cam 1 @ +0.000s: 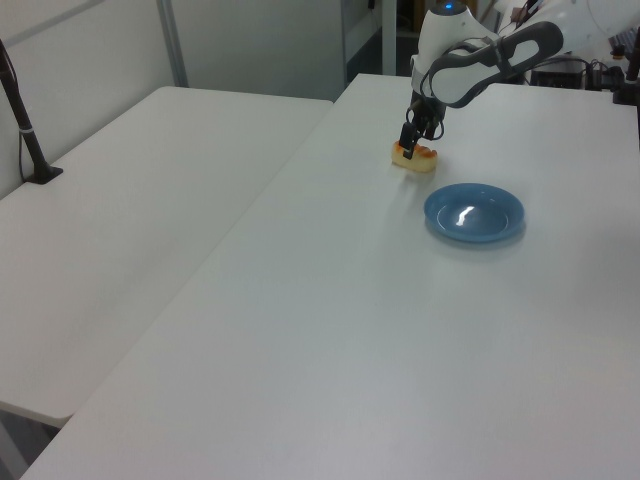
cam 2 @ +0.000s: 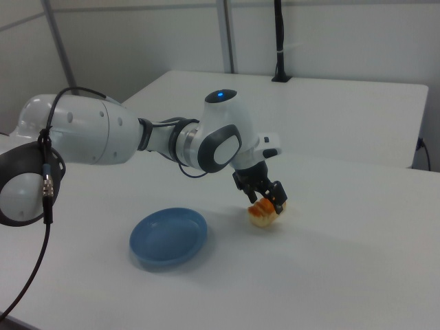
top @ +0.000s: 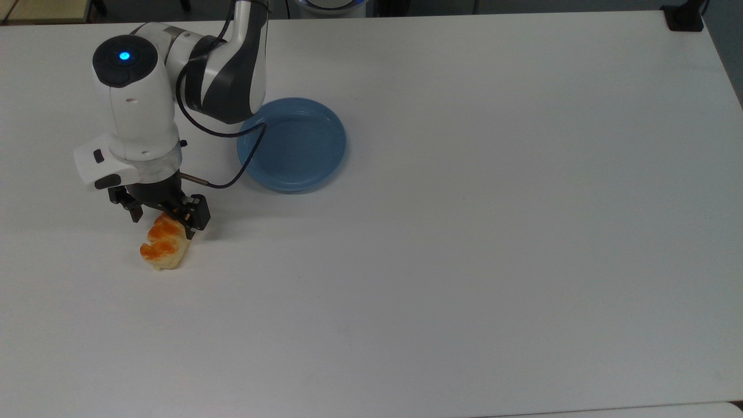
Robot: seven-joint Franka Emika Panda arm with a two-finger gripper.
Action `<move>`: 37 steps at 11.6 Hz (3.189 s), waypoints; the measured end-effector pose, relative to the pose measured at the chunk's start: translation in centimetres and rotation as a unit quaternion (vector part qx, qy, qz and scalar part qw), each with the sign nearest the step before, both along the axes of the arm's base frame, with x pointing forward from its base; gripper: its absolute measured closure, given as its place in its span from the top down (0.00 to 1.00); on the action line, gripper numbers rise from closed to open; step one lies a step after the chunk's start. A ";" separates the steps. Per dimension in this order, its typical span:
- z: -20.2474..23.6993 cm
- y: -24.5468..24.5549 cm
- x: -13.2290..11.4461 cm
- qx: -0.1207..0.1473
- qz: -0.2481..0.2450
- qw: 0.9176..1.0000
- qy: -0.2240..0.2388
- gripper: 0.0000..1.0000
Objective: Put the bread on a plate
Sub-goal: 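Carry the bread roll over the blue plate and lower it, then open the gripper and lift it away from the plate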
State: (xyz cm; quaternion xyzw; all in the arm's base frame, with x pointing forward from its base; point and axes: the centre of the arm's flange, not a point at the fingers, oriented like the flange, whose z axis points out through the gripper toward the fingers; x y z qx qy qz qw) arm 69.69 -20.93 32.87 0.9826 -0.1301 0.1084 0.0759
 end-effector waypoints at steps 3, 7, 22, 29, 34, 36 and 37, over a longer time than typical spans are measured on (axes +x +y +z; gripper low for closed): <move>-1.0 0.1 0.0 0.000 0.001 1.000 0.008 0.79; -0.7 0.6 0.3 -0.008 0.010 1.000 0.007 0.45; 4.7 16.7 -10.5 0.035 0.128 0.986 0.105 0.51; 3.3 18.6 -12.1 0.039 0.144 0.981 0.125 1.00; 10.3 19.6 -10.0 0.045 0.130 0.983 0.121 1.00; 17.1 20.2 -9.2 0.056 0.118 0.986 0.106 1.00; 20.1 20.2 -9.2 0.062 0.115 0.986 0.100 1.00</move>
